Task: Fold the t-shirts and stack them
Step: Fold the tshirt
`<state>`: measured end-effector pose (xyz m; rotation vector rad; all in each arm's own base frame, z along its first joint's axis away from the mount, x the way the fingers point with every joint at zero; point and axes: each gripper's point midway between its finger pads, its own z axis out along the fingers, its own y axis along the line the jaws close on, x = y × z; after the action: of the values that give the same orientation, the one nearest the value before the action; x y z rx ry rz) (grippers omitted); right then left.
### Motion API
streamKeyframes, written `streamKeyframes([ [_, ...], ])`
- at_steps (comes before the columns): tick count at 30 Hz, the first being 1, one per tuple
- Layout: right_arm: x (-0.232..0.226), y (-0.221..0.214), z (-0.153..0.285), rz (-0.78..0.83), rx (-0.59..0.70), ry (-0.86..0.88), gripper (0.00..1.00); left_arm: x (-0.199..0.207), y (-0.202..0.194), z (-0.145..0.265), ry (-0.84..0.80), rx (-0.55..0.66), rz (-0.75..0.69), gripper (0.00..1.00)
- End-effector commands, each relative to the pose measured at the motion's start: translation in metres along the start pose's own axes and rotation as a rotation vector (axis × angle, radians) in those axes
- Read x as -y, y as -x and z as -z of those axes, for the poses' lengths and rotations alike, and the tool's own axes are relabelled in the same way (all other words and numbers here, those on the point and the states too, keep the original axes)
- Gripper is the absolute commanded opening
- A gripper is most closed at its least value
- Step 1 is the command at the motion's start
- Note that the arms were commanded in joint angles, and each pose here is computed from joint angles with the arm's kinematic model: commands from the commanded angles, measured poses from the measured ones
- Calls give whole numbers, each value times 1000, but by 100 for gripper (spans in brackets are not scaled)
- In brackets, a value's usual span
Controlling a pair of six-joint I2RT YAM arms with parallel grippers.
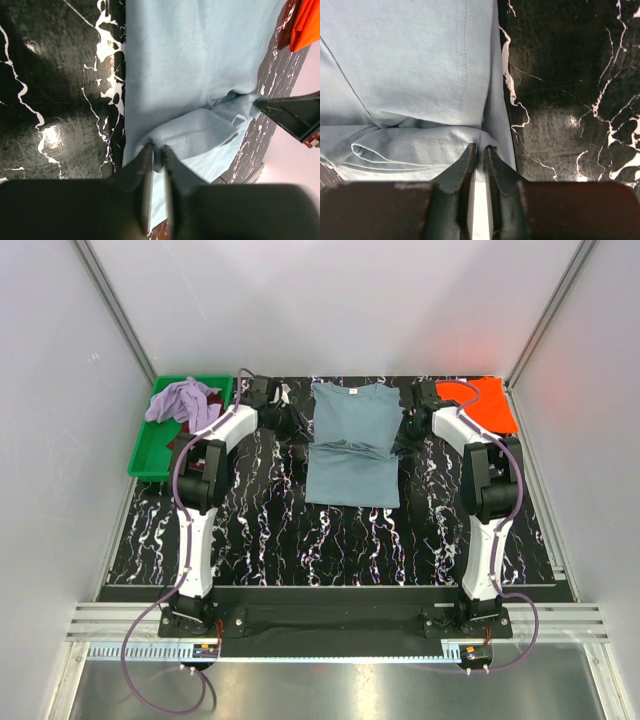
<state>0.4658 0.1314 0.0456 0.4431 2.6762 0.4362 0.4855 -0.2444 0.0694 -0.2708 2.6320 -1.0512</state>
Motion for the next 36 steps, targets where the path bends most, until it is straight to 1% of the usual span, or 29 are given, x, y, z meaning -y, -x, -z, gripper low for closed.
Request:
streamKeyframes([
  [1, -17, 30, 13, -15, 80, 58, 21, 14, 19, 9, -37, 44, -35, 24],
  [3, -18, 37, 20, -37, 102, 55, 23, 22, 25, 17, -58, 56, -85, 28],
  [5, -21, 46, 36, -40, 144, 62, 25, 24, 34, 32, -54, 79, -92, 32],
  [6, -19, 49, 40, -53, 163, 45, 28, 25, 39, 39, -52, 98, -96, 33],
  [7, -20, 51, 48, -60, 178, 43, 34, 27, 48, 51, -48, 132, -102, 35],
  [10, -22, 49, 59, -81, 195, 54, 35, 30, 56, 70, -12, 187, -134, 38],
  [11, -17, 42, 57, -89, 184, 46, 35, 31, 55, 72, -12, 189, -140, 39],
  [13, -18, 41, 61, -95, 197, 59, 34, 35, 50, 75, -38, 181, -143, 39],
  [16, -17, 31, 60, -92, 178, 77, 30, 26, 32, 65, -51, 144, -131, 39],
  [21, -25, 24, 55, -36, 149, 140, 24, 26, 10, 50, -84, 82, -129, 38],
  [26, -21, 20, 31, -1, 89, 123, 24, 26, 0, 36, -109, 62, -132, 39],
  [33, -10, 11, 2, 1, 40, 122, 28, 28, 4, 11, -194, 16, -109, 38],
  [36, -3, 7, -6, 7, 20, 113, 30, 15, 9, 5, -136, 33, -89, 39],
])
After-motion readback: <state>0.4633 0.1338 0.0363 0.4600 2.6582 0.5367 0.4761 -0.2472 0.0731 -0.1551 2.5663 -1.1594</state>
